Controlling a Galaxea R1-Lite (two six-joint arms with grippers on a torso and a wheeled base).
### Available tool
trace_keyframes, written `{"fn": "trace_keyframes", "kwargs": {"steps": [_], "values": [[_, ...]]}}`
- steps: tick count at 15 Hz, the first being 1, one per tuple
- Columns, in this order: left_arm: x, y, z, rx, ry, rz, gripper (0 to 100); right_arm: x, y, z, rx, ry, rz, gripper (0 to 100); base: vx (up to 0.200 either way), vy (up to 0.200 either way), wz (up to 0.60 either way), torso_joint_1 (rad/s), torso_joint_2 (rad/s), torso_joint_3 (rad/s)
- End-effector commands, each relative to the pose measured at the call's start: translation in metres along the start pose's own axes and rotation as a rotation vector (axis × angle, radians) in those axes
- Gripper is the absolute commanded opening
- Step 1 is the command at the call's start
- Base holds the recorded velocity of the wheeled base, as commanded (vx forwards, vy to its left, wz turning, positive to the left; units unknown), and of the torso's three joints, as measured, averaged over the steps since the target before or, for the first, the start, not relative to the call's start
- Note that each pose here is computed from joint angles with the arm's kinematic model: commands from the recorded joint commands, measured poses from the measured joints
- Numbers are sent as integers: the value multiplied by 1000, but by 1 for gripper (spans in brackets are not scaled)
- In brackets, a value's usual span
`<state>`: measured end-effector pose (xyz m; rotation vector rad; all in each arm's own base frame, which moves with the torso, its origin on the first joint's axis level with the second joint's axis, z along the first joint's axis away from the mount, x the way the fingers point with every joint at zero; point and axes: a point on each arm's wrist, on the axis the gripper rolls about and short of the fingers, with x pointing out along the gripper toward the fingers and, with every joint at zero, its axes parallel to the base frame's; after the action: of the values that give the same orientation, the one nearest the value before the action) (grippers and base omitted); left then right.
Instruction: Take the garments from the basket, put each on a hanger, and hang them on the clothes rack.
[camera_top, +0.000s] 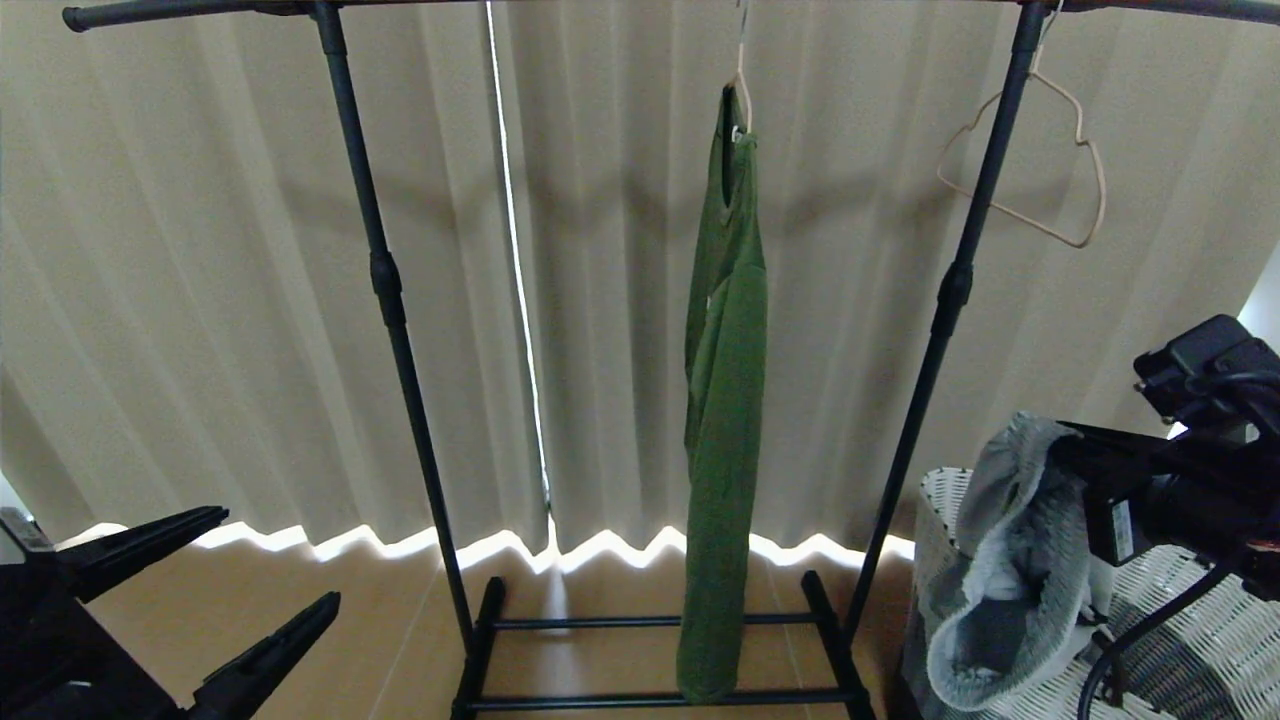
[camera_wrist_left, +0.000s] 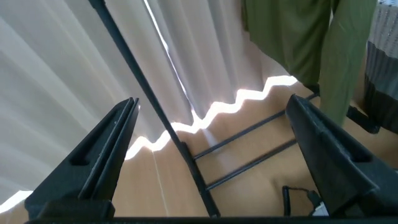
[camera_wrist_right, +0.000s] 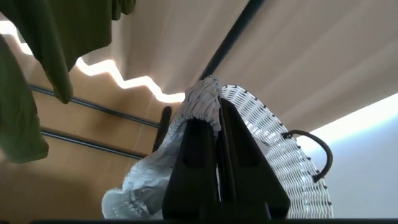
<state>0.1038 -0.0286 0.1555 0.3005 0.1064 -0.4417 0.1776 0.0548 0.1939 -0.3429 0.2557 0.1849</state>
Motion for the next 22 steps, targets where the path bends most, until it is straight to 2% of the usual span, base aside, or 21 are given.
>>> {"fn": "trace_keyframes", "kwargs": {"steps": [1,3,4,6,7,8,11,12,13,14,15,16,18,20,22], "values": [[19,-6,16,14,-19,-105,100,-7,1,23,4,-100,40,0,0,0,0,0,0,0],[40,-15,28,18,-18,-193,100,-10,8,45,13,-177,91,0,0,0,0,0,0,0],[43,-16,29,15,-17,-206,100,-11,11,48,14,-187,103,0,0,0,0,0,0,0],[71,-40,39,-17,13,-341,100,-20,29,75,14,-289,211,0,0,0,0,0,0,0],[80,-49,42,-31,27,-370,100,-22,37,81,23,-309,256,0,0,0,0,0,0,0],[89,-59,45,-44,42,-394,100,-25,44,87,43,-327,299,0,0,0,0,0,0,0],[106,-94,54,-89,72,-474,100,-35,45,104,69,-404,376,0,0,0,0,0,0,0],[106,-94,54,-89,72,-474,100,-35,45,104,69,-404,376,0,0,0,0,0,0,0],[116,-119,59,-113,92,-518,100,-41,45,107,69,-433,409,0,0,0,0,0,0,0],[122,-133,62,-128,99,-541,100,-46,46,109,71,-451,427,0,0,0,0,0,0,0],[125,-139,65,-139,100,-555,100,-50,48,110,72,-465,443,0,0,0,0,0,0,0],[130,-151,70,-172,100,-579,100,-56,50,112,71,-484,469,0,0,0,0,0,0,0],[138,-162,75,-203,102,-590,100,-61,52,114,74,-500,489,0,0,0,0,0,0,0],[155,-175,74,-234,124,-521,100,-66,50,114,75,-509,493,0,0,0,0,0,0,0],[166,-181,69,-271,153,-458,100,-73,46,114,81,-527,496,0,0,0,0,0,0,0]]}}
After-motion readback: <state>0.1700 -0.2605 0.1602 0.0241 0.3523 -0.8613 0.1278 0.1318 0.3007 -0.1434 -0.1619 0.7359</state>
